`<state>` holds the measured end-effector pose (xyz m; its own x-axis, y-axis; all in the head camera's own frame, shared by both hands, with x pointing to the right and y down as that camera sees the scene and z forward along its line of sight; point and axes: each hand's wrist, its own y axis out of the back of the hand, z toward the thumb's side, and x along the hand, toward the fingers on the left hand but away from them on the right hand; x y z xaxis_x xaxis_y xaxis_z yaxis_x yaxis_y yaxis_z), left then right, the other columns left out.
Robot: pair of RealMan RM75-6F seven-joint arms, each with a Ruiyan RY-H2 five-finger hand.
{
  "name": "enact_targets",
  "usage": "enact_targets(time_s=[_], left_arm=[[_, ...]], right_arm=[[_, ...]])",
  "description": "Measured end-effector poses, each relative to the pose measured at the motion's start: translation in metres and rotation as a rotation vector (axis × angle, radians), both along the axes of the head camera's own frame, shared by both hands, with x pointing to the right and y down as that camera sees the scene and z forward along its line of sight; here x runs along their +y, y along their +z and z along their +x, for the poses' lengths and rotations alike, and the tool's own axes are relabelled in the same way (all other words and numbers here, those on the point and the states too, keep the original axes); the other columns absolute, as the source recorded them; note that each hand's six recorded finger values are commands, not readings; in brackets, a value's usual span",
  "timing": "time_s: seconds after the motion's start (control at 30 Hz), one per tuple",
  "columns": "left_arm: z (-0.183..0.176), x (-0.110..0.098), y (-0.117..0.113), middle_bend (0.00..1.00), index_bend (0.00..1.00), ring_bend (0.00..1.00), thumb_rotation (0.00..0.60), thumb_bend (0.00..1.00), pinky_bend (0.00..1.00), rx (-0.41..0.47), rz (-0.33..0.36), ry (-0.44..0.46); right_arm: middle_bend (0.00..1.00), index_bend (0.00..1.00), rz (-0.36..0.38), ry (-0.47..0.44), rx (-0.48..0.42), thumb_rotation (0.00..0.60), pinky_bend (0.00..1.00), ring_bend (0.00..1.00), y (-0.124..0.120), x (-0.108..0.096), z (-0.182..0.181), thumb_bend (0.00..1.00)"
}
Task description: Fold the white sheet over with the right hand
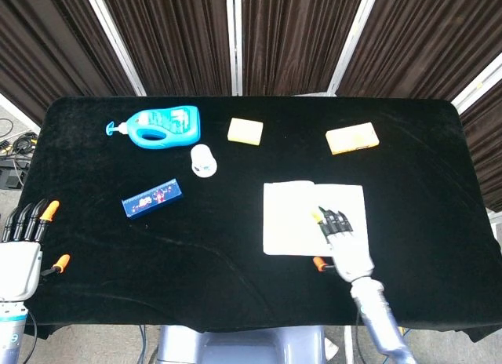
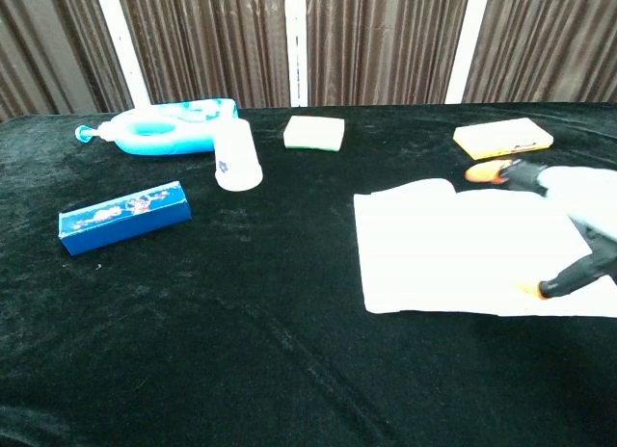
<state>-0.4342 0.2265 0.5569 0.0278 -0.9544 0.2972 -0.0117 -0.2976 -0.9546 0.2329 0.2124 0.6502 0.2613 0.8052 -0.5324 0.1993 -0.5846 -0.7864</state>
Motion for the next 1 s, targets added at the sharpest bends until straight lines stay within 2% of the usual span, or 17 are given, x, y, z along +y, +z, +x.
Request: enact_targets(time_s=[0.3, 0.6, 1.0], left_arm=[[0.001, -0.002, 0.001, 0.00, 0.00, 0.00, 0.600, 0.20, 0.00, 0.006, -0.001, 0.001], [0.000, -0.003, 0.002, 0.00, 0.00, 0.00, 0.600, 0.20, 0.00, 0.005, -0.004, -0.007], [-0.002, -0.004, 0.004, 0.00, 0.00, 0.00, 0.600, 0.21, 0.00, 0.005, -0.005, -0.015]], right_arm=[[0.00, 0.00, -0.045, -0.018, 0.033, 0.600, 0.00, 0.00, 0.027, 0.010, -0.023, 0.17], [0.00, 0.00, -0.029, -0.009, 0.057, 0.600, 0.00, 0.00, 0.051, 0.013, -0.033, 0.17], [0.00, 0.00, -0.002, 0.003, 0.049, 0.600, 0.00, 0.00, 0.065, 0.015, -0.044, 0.17]])
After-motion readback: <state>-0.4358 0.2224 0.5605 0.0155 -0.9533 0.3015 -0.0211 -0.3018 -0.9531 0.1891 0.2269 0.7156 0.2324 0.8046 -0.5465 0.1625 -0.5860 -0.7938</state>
